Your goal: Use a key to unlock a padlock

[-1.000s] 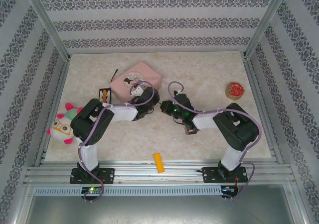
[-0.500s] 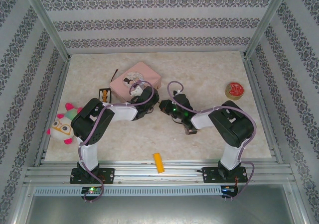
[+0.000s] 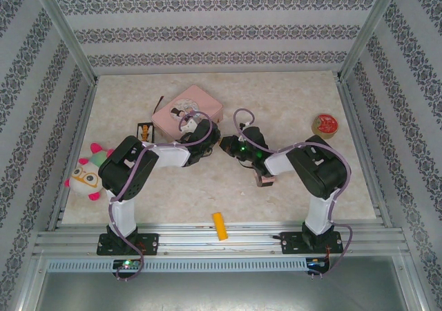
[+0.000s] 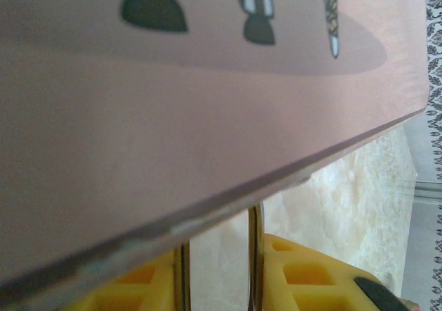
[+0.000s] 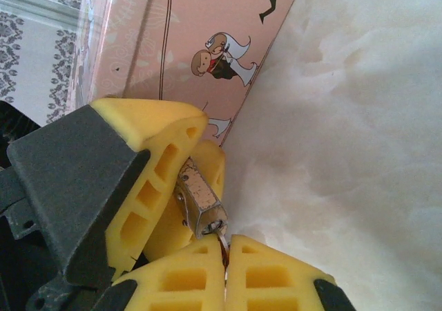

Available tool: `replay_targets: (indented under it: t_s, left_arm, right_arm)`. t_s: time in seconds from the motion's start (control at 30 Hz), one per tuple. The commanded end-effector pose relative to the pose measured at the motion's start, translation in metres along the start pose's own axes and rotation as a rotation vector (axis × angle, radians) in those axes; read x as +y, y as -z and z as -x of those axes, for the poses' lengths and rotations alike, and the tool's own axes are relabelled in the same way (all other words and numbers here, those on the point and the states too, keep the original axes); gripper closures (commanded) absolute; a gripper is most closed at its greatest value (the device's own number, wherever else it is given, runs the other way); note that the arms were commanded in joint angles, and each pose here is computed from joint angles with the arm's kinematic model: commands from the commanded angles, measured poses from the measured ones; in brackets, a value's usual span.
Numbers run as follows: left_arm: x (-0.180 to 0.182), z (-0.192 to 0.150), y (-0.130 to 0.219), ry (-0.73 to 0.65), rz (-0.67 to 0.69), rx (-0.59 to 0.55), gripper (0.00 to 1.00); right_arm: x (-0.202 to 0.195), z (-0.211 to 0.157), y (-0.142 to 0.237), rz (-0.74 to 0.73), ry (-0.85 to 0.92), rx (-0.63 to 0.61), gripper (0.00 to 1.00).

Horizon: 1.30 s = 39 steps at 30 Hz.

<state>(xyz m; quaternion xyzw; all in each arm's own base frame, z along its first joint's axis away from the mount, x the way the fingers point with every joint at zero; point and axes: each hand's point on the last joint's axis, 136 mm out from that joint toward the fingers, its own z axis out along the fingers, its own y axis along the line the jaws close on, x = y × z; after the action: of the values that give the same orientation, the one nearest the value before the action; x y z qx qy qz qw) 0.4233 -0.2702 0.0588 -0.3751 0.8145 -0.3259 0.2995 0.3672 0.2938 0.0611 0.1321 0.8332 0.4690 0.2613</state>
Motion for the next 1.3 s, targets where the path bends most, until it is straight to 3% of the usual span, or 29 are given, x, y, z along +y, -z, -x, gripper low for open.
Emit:
replay_targets:
  t_s: [0.0,0.23,0.63,1.0,1.27]
  left_arm:
    - [-0.042,-0.016,0.007,0.052,-0.155,0.072,0.88]
    - [-0.041,-0.026,0.013,0.041,-0.165,0.104,0.85]
    - [-0.049,-0.020,0.027,-0.014,-0.208,0.080,0.62]
    - [-0.046,-0.015,0.039,-0.035,-0.208,0.060,0.00]
    - [-0.041,0.002,0.059,-0.097,-0.176,-0.018,0.01]
  right_arm:
    - [0.027,0.009,-0.005,0.101,0.053,0.014,1.00]
    - [0.022,0.016,0.002,0.094,0.056,0.000,1.00]
    - [0.015,0.013,0.015,0.077,0.024,-0.015,1.00]
    - [0.006,0.006,0.020,0.062,-0.012,-0.024,1.00]
    - [0.004,0.003,0.020,0.067,-0.024,-0.024,1.00]
